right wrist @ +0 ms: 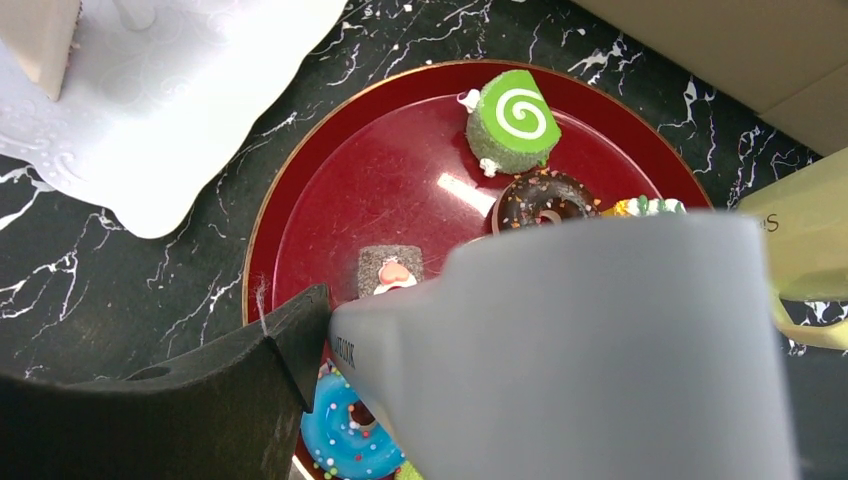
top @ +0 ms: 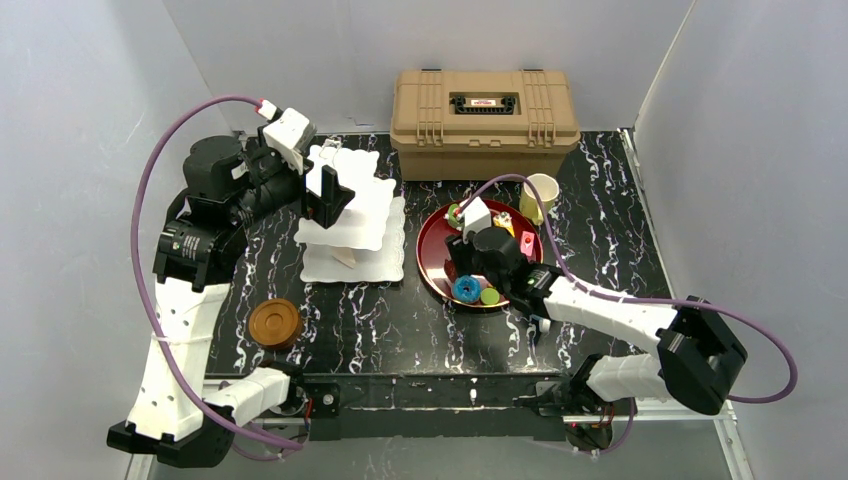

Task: Serve the afternoon tea
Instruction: Adjust the dessert on the tray.

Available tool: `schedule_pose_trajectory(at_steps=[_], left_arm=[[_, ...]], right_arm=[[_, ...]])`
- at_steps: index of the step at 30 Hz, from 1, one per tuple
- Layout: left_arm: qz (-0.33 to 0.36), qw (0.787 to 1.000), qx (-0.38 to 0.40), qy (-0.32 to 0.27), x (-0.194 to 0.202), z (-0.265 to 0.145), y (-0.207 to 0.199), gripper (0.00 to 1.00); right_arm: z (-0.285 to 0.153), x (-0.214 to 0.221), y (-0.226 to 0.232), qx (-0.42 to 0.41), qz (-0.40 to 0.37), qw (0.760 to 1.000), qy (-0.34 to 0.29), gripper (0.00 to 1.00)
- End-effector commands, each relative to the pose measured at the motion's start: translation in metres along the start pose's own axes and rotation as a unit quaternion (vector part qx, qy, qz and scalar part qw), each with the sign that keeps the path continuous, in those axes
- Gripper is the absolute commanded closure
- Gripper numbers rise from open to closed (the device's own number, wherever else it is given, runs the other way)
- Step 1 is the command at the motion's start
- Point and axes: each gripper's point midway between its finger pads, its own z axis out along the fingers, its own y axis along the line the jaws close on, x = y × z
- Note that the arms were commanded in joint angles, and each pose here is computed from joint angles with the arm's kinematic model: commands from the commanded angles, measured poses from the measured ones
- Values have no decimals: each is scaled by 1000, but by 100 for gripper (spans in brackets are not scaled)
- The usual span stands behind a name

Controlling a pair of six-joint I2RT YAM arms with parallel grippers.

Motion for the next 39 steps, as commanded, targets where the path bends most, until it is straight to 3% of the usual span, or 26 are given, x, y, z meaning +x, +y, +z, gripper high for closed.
schedule_pose_trajectory(at_steps=[1,5,8,13,17,27,33,39], left_arm=[[3,1000,4,-11,-4,-5,-4,2],[3,1000,5,-11,-5,-4,-4,2],[2,1000,6,-11,-5,-5,-4,2],[3,1000,6,-12,-5,-5,-4,2],[4,1000,5,-13,-6,-6,-4,2],[4,1000,5,-15,-7,-7,-4,2],[6,1000,4,-16,-7,-7,-4,2],[7,1000,8,-14,-5,-6,-5,2]], right_arm=[[-1,-6,3,-4,15,1000,-18,37],[-2,-6,6,-12,22,999,-23,29],[-3,-8,7,-16,24,999,-27,30],[-3,-9,7,-17,26,999,-31,57],[-6,-16,6,-16,28,999,-40,69],[-15,-50,1,-13,21,997,-79,87],[-8,-46,1,-10,6,998,-68,89],[-19,-60,-3,-7,28,994,-104,76]])
